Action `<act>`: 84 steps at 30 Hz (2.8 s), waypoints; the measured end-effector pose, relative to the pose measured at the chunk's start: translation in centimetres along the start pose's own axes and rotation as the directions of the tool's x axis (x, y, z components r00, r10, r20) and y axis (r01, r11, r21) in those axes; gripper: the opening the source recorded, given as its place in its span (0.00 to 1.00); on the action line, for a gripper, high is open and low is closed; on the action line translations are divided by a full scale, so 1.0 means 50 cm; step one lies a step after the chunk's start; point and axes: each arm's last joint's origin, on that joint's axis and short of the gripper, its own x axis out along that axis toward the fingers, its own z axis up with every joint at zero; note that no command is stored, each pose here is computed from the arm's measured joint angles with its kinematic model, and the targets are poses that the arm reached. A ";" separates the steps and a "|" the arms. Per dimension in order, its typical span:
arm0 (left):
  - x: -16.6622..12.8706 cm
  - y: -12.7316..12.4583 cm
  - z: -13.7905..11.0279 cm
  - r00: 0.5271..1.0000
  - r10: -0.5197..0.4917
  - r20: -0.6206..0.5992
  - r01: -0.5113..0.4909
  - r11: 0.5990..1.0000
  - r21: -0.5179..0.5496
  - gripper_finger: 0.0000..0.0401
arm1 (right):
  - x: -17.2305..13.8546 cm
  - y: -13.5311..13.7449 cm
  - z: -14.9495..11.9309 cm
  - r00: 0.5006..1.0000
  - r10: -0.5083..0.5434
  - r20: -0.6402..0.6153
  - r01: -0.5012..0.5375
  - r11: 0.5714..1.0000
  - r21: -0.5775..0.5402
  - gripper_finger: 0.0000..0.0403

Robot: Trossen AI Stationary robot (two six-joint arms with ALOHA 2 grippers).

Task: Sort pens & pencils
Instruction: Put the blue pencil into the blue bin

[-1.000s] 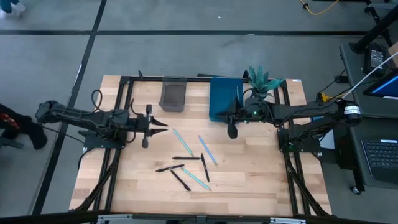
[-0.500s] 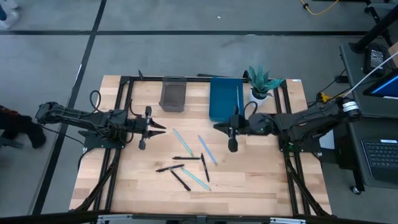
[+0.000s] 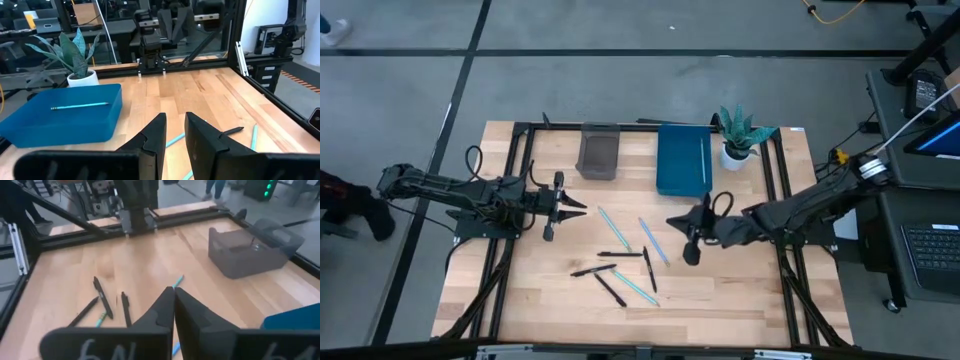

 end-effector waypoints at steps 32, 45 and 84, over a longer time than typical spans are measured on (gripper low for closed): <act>-0.002 -0.030 0.000 0.995 -0.104 -0.002 0.104 0.995 -0.006 0.16 | 0.215 0.045 -0.026 0.705 -0.036 -0.709 0.198 0.969 0.148 0.04; -0.006 -0.050 0.001 0.985 -0.175 0.002 0.175 0.985 -0.006 0.16 | 0.223 0.028 -0.022 0.701 -0.050 -0.711 0.211 0.967 0.140 0.25; -0.006 -0.050 0.001 0.985 -0.174 0.001 0.174 0.985 -0.009 0.16 | 0.298 0.006 -0.107 0.614 -0.068 -0.786 0.245 0.964 0.108 0.32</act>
